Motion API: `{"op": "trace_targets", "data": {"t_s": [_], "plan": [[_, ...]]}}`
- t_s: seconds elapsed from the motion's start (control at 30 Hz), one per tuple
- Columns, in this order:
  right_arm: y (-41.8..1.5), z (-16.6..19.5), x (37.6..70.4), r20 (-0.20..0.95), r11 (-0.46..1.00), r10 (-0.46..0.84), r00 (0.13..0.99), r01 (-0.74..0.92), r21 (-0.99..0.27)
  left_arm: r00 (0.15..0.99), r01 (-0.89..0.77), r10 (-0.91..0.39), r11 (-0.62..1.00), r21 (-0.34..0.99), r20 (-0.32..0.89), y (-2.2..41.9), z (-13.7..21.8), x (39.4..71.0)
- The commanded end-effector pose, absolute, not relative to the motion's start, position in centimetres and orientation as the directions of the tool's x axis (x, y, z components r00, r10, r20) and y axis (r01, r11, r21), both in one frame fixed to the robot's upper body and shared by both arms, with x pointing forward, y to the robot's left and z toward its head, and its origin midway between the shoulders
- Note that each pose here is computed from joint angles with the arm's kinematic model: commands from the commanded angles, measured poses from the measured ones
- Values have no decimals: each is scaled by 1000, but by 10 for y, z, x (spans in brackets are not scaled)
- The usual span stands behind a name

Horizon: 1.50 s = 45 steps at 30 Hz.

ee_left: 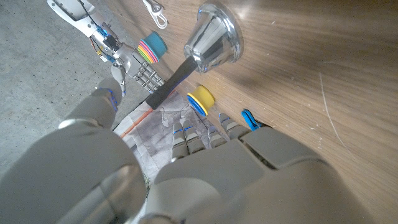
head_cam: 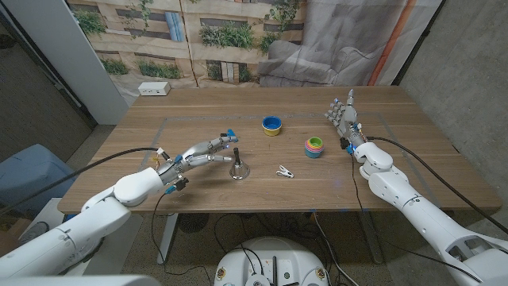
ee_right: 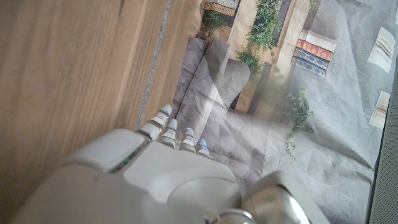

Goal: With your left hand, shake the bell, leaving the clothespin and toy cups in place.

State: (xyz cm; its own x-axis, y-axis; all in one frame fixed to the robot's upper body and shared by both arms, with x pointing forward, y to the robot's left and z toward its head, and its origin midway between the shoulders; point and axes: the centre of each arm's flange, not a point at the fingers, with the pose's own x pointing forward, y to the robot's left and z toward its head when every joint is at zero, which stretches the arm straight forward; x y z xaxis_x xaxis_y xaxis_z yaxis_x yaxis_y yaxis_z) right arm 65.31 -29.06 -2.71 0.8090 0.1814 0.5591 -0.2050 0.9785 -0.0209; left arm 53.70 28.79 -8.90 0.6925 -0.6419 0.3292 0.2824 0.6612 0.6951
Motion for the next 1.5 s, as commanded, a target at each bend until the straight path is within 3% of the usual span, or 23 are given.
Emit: {"op": "trace_targets", "data": {"t_s": [0.03,1.0,1.5], "plan": [[-290,-27,653,559,978,182,809,-205,-21,694,273,-639,660,700,332,274,-98,547],[-290,-27,653,559,978,182,809,-205,-21,740,86,-485,755,650,466,273,-102,551],[-290,-27,653,559,978,182,809,-205,-20,740,121,-504,752,648,446,261,-108,556]]}}
